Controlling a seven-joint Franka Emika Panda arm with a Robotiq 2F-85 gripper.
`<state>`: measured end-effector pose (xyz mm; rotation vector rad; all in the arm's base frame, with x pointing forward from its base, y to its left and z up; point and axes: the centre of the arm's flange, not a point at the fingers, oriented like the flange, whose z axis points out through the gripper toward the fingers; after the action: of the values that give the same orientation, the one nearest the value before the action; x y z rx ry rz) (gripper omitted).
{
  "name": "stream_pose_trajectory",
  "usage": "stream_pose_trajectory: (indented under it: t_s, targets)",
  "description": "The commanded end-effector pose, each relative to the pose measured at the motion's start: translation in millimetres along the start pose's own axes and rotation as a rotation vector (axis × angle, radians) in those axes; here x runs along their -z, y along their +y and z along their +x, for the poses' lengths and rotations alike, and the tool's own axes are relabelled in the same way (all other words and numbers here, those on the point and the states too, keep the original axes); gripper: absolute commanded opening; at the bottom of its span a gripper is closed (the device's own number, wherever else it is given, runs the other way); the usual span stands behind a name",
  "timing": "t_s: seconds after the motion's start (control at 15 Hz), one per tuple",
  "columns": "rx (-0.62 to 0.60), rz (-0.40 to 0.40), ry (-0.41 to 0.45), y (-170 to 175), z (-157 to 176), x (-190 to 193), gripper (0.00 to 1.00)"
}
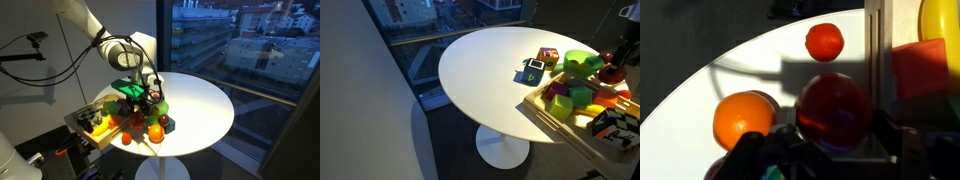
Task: Remove the plastic apple from the crate and put it on the table
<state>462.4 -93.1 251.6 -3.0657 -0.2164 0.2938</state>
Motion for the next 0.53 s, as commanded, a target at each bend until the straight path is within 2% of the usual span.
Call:
stream_pose_trajectory:
  t_s: [0.0,0.47]
  targets:
    - [-0.010,-0.020,0.015,8,11,-7,0.52]
    - [0.010,-0.051,0.066,5,10,-22,0.52]
